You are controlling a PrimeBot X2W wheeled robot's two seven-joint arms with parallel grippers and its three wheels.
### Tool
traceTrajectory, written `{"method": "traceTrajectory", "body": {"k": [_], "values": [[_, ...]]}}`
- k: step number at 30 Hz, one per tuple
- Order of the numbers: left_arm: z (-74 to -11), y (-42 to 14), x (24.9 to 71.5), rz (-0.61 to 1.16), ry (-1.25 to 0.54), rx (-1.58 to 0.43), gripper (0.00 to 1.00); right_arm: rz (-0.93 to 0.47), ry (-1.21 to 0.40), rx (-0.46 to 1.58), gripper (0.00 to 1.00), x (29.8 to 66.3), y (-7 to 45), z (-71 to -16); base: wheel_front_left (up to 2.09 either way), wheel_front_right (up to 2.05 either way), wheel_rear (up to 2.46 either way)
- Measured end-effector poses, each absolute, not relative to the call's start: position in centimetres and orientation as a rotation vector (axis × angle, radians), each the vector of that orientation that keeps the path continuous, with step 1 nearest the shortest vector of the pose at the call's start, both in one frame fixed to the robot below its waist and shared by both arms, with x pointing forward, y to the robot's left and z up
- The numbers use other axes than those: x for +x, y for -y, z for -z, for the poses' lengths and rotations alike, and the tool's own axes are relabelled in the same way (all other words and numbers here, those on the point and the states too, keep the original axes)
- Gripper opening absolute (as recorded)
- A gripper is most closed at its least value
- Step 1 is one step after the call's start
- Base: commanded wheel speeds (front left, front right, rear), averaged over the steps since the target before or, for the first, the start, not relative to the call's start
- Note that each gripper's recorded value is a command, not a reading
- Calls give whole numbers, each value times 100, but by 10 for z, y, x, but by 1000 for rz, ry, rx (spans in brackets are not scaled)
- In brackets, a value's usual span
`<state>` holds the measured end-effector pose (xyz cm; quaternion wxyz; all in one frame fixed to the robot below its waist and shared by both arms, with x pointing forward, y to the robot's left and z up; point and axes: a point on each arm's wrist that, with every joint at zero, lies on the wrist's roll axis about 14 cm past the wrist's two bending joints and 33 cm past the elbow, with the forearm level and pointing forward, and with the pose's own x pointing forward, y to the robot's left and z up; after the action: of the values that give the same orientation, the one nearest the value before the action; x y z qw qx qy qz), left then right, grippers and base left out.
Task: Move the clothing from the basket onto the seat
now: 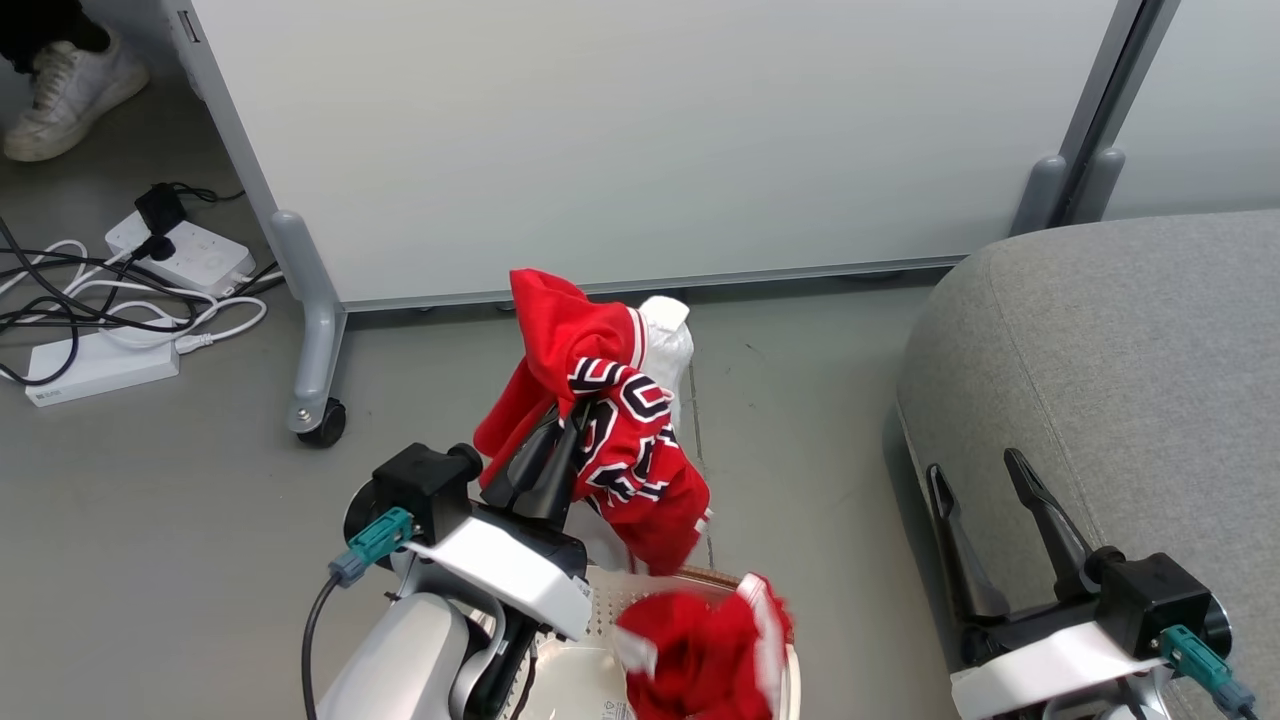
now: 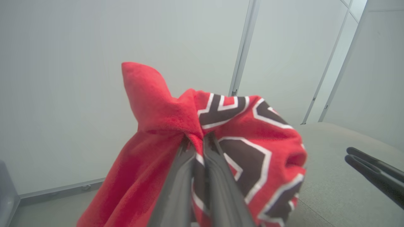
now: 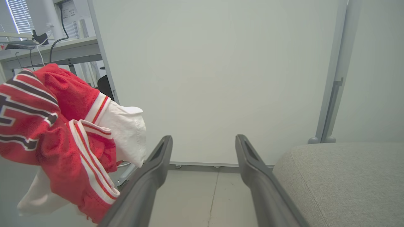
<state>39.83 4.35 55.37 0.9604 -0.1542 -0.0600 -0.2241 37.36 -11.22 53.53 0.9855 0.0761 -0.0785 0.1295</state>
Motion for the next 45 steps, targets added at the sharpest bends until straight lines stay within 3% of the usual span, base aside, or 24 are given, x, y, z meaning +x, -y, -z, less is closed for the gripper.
{"method": "traceTrajectory", "body": {"k": [10, 28, 45], "values": [[-579, -58, 386, 428, 216, -372, 0, -258, 160, 148, 100, 369, 113, -536, 0, 0, 0], [-578, -63, 379, 416, 222, -385, 0, -274, 171, 148, 100, 369, 108, -539, 0, 0, 0], [-584, -45, 376, 476, 228, -377, 0, -375, 181, 151, 100, 358, 75, -544, 0, 0, 0]]}}
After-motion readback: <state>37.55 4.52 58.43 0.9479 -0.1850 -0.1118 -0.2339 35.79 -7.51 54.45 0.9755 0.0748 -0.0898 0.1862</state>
